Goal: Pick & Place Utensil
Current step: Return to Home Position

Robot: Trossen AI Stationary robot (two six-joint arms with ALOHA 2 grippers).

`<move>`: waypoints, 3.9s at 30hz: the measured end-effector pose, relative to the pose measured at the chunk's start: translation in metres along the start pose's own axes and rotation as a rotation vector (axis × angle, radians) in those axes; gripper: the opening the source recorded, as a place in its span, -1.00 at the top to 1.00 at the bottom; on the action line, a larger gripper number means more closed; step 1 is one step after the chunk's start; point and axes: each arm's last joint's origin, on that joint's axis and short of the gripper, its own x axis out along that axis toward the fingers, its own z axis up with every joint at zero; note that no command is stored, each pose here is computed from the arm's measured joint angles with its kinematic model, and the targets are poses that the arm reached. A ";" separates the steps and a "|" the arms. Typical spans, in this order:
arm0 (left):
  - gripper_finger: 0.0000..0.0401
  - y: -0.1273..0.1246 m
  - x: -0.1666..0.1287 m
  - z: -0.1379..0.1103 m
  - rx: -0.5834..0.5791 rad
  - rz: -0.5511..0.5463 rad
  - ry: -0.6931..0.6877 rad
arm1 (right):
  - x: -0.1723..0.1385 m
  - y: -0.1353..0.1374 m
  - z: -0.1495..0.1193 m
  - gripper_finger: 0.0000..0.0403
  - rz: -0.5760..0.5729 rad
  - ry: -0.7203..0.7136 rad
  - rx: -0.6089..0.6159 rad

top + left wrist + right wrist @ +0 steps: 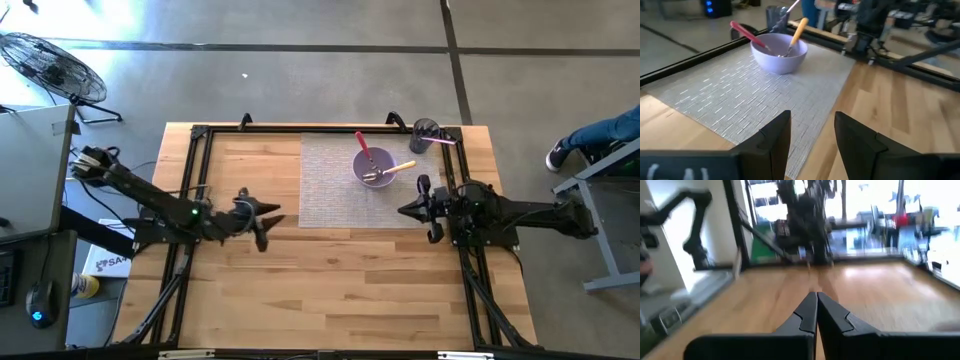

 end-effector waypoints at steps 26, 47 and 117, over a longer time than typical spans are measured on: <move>0.25 0.080 -0.055 0.019 0.080 -0.258 -0.212 | -0.001 -0.007 -0.005 0.98 -0.232 0.028 0.031; 0.25 0.102 -0.061 -0.034 0.169 -0.304 -0.320 | -0.001 -0.007 -0.005 0.96 -0.233 0.028 0.028; 0.25 0.100 -0.059 -0.048 0.238 -0.450 -0.173 | -0.001 -0.007 -0.005 0.95 -0.232 0.029 0.028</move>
